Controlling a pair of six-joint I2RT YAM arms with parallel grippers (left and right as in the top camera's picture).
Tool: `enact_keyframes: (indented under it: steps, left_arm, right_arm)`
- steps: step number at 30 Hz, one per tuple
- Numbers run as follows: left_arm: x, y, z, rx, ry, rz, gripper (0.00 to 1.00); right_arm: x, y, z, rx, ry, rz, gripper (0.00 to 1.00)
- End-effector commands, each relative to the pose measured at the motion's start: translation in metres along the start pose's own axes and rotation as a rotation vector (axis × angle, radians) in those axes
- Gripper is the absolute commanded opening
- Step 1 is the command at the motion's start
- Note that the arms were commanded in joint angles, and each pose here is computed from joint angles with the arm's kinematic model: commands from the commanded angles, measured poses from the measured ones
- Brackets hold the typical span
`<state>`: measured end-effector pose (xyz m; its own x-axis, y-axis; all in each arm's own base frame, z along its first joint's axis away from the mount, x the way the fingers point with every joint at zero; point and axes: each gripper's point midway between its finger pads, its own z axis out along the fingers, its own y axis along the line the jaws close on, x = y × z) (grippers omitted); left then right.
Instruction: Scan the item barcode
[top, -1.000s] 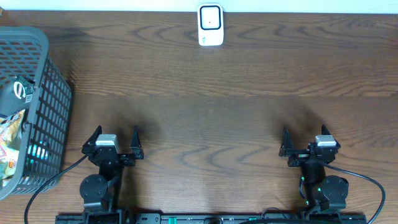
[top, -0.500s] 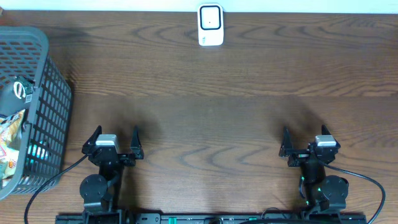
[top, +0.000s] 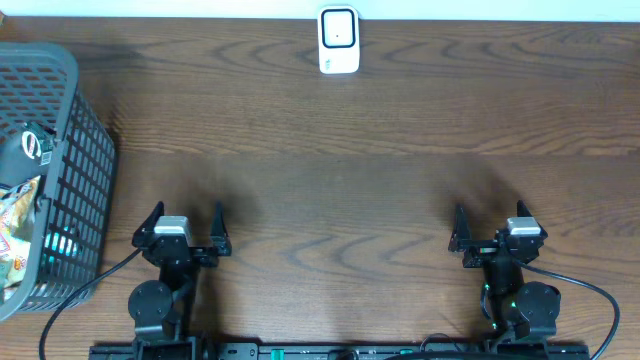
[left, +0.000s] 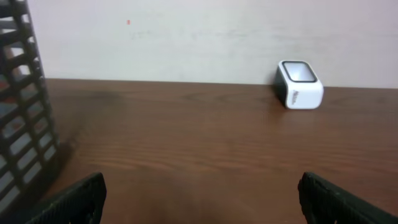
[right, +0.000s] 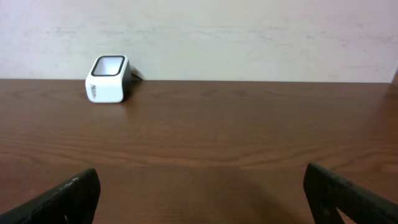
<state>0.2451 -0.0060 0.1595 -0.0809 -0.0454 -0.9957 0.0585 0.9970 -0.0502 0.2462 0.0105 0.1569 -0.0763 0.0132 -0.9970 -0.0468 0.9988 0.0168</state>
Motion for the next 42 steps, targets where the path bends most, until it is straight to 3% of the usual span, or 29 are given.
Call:
enact_keyframes:
  steps: [1, 7, 12, 16, 19, 22, 25, 28, 32, 35, 42]
  left_arm:
    - [-0.007, -0.038, -0.003, 0.219, -0.042, 0.011, 0.98]
    - [-0.054, -0.071, -0.021, 0.411, -0.245, 0.073, 0.98]
    - [-0.125, -0.066, -0.047, 0.366, -0.521, 0.076, 0.98]
    - [-0.170, -0.061, -0.064, 0.316, -0.606, 0.080, 0.98]
    - [-0.195, -0.045, -0.056, 0.217, -0.527, 0.028, 0.98]
    - [-0.204, -0.025, -0.032, 0.093, -0.295, -0.001, 0.98]
    - [-0.207, -0.051, -0.013, 0.244, -0.082, 0.094, 0.98]
    - [-0.214, -0.085, 0.001, 0.476, 0.030, 0.061, 0.98]
    - [-0.226, -0.078, 0.030, 0.445, 0.009, 0.037, 0.98]
    - [-0.253, -0.057, 0.052, 0.333, -0.044, -0.082, 0.98]
    - [-0.320, 0.010, 0.080, 0.100, -0.060, -0.133, 0.97]
  right_arm:
    - [0.001, 0.001, 0.000, -0.001, 0.001, 0.013, 0.99]
    - [0.001, 0.001, 0.000, -0.001, 0.001, 0.013, 0.99]
    - [0.001, 0.001, 0.000, -0.001, 0.001, 0.013, 0.99]
    - [0.001, 0.001, 0.000, -0.001, 0.001, 0.013, 0.99]
    - [0.001, 0.001, 0.000, -0.001, 0.001, 0.013, 0.99]
    - [0.001, 0.001, 0.000, -0.001, 0.001, 0.013, 0.99]
    - [0.001, 0.001, 0.000, -0.001, 0.001, 0.013, 0.99]
    - [0.001, 0.001, 0.000, -0.001, 0.001, 0.013, 0.99]
    - [0.001, 0.001, 0.000, -0.001, 0.001, 0.013, 0.99]
    - [0.001, 0.000, 0.000, 0.000, 0.001, 0.013, 0.99]
    - [0.001, 0.001, 0.000, -0.001, 0.001, 0.013, 0.99]
